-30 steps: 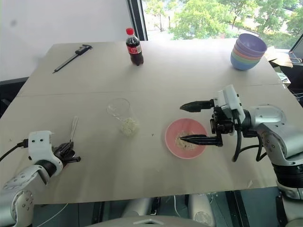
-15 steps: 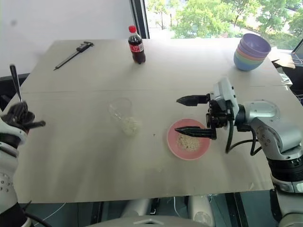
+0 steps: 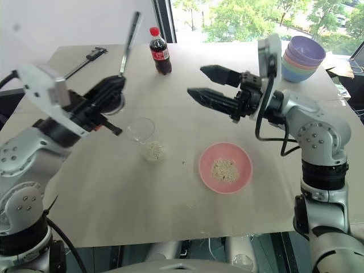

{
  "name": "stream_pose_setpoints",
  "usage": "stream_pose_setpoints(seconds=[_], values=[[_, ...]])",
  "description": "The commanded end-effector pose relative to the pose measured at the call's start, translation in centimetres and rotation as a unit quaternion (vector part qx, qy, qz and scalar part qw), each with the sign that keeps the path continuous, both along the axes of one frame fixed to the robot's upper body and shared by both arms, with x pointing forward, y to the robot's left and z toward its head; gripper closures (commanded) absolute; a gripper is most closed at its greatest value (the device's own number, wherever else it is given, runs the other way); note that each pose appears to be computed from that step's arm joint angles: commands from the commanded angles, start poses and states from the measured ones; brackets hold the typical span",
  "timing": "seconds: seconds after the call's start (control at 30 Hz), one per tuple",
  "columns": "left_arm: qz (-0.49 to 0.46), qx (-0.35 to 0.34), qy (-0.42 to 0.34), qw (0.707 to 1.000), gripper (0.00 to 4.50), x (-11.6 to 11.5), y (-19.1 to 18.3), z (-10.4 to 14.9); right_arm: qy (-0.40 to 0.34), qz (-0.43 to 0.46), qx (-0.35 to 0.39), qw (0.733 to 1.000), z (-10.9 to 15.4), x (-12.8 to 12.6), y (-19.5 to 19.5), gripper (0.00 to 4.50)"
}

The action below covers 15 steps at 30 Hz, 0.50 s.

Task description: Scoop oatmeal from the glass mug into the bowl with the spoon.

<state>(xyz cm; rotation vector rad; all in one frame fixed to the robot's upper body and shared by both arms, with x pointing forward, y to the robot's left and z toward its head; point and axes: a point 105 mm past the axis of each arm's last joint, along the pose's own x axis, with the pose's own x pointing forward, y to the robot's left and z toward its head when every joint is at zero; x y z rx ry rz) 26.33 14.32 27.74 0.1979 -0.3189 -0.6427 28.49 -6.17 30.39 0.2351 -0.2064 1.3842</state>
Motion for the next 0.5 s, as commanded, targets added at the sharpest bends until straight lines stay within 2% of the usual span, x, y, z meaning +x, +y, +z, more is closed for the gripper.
stream_pose_setpoints(seconds=[0.03,0.3,0.5], values=[[-0.054,0.033,-0.007,0.998,4.49,-1.1,-2.1,0.0,0.015,0.018,0.024,0.999,1.5,-0.6,0.6,0.00],[-0.090,0.085,0.007,0.992,4.49,-1.3,-3.3,-1.6,0.101,0.019,0.046,0.994,2.5,0.3,3.0,0.00],[-0.099,0.094,0.012,0.991,4.49,-1.4,-3.6,-2.0,0.115,0.020,0.027,0.993,2.4,0.3,3.8,0.00]])
